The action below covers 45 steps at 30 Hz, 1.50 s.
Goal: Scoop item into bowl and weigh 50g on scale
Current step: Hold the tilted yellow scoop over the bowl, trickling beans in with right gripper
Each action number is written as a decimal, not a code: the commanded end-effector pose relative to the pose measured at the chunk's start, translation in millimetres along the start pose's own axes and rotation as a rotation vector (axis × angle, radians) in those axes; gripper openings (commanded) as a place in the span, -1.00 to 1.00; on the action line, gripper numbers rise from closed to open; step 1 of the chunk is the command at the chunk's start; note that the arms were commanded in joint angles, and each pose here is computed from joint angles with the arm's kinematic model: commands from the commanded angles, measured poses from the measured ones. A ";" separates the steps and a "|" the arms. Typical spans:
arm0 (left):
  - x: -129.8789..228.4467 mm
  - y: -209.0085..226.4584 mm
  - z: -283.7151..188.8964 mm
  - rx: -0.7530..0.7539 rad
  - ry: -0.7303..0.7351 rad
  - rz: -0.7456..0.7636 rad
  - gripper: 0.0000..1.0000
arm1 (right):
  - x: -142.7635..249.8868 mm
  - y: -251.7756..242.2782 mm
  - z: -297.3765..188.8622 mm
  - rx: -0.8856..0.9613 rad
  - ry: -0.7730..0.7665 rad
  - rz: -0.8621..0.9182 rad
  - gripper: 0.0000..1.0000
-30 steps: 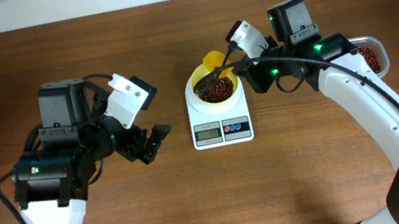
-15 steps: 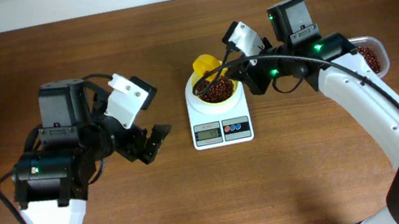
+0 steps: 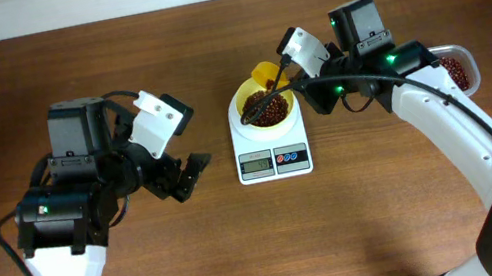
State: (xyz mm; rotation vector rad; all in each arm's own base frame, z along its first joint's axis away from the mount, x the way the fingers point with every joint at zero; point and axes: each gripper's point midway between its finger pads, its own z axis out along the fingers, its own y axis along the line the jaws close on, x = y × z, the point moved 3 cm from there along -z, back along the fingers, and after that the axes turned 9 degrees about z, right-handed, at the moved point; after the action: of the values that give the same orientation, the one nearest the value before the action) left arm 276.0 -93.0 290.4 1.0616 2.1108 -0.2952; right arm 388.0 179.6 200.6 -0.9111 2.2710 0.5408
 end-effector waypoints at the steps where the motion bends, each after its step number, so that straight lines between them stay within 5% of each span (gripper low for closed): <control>1: -4.7 2.7 -5.3 -0.019 -0.013 0.020 0.97 | -1.4 6.4 3.1 -0.027 -0.002 -0.018 -0.92; 27: -4.7 2.7 -5.3 -0.019 -0.013 0.020 0.97 | -8.0 8.1 -3.3 -0.121 -0.060 0.085 -0.92; 45: -4.7 2.7 -5.3 -0.019 -0.013 0.020 0.97 | -1.5 5.4 4.5 -0.019 -0.001 -0.024 -0.92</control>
State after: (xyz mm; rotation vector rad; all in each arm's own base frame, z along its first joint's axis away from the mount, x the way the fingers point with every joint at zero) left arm 276.0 -93.0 290.4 1.0616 2.1108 -0.2952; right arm 387.6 184.9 203.7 -0.9248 2.2438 0.5755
